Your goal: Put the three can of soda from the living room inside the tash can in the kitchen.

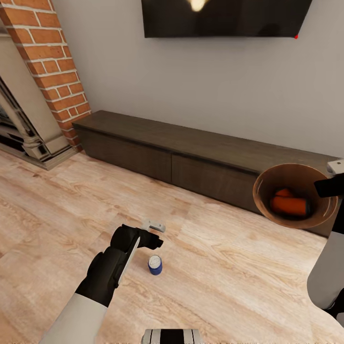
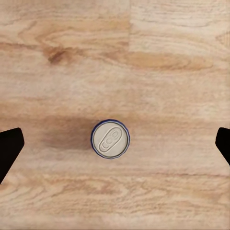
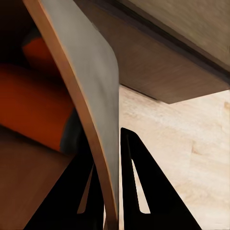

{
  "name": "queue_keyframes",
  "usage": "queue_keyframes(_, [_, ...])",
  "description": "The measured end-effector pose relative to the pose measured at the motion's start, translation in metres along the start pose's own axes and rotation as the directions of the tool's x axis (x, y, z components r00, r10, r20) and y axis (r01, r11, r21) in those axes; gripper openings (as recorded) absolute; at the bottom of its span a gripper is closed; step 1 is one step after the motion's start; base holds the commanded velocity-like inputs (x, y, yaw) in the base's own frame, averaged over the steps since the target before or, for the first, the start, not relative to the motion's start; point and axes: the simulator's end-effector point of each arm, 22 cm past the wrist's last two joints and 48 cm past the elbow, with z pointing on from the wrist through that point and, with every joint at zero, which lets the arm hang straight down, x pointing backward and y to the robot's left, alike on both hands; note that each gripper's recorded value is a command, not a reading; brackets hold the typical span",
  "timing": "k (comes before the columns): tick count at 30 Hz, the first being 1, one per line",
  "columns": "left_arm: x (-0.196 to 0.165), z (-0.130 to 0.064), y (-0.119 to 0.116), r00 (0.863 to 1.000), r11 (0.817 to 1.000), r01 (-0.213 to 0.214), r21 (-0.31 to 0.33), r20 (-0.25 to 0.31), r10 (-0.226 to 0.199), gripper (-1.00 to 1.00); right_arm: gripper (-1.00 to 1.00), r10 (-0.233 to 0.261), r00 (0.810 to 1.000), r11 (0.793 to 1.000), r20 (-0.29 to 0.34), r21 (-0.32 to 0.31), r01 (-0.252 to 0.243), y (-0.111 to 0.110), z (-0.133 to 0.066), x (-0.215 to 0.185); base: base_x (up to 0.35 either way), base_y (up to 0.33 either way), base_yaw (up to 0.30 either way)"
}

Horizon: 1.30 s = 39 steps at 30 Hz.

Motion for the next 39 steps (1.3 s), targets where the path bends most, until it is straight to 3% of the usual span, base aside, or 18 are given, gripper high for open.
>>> queue_keyframes(14, [0.031,0.036,-0.003,0.997,1.000,0.012,0.023,-0.074,-0.011,1.00,-1.00,-0.036,0.997,0.999,-0.069,-0.008,0.035,0.023,0.042,0.017,0.000,0.000,0.000])
queue_keyframes(35, [0.033,0.038,-0.005,0.997,0.999,0.016,0.030,-0.079,-0.014,1.00,-1.00,-0.035,0.996,0.999,-0.077,-0.004,0.035,0.022,0.045,0.019,0.105,0.011,0.000])
queue_keyframes(39, [0.040,0.045,-0.006,0.995,0.999,0.021,0.035,-0.094,-0.017,1.00,-1.00,-0.041,0.995,0.999,-0.092,-0.005,0.041,0.026,0.054,0.024,0.005,0.000,0.000])
